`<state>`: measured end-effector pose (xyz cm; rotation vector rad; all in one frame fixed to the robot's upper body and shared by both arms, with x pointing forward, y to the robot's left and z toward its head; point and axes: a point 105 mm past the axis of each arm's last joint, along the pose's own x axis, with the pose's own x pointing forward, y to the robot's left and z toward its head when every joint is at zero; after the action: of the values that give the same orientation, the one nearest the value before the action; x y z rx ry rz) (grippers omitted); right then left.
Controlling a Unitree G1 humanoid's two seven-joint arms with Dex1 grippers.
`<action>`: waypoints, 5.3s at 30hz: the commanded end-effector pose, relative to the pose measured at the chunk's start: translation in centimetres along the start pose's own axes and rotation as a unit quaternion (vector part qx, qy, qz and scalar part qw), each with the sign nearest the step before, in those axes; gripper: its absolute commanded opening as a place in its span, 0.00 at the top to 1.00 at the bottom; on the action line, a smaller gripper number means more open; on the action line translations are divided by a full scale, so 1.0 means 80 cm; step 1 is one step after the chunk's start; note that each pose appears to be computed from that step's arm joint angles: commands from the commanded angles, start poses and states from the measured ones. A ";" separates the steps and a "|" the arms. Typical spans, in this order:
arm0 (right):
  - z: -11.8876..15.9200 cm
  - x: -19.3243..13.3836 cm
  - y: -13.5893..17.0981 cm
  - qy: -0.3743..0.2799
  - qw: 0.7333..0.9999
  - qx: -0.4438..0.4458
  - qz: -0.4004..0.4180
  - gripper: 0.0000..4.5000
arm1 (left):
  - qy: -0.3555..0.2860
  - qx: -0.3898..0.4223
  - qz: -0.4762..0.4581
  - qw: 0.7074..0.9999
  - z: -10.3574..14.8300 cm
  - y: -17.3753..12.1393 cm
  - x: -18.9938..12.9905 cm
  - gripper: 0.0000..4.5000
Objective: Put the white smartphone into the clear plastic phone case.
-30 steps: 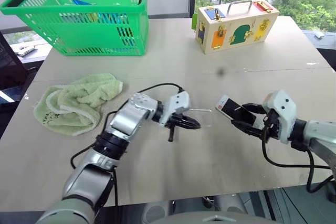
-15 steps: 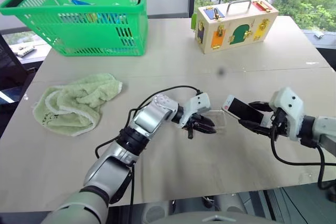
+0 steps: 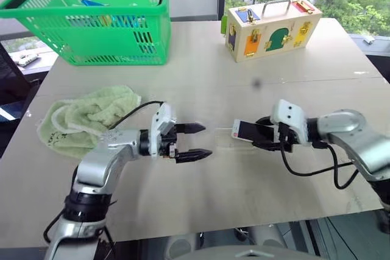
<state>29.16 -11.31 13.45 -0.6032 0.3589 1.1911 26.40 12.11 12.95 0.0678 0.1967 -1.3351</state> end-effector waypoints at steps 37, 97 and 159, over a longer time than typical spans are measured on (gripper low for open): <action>-0.037 0.048 -0.001 0.126 0.988 -0.071 0.053 0.39 | -0.011 0.039 0.011 0.999 -0.010 -0.019 -0.017 0.03; -0.083 0.071 0.029 0.170 0.976 -0.081 0.109 0.99 | -0.010 0.037 0.013 0.999 -0.012 -0.024 -0.008 0.03; -0.024 0.141 0.052 0.028 0.989 -0.055 0.136 1.00 | -0.004 0.025 0.070 0.997 -0.025 -0.027 -0.038 0.98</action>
<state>30.10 -1.52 8.58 -0.7242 0.2681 1.4576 23.57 15.16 10.48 0.0923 0.1938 -1.1867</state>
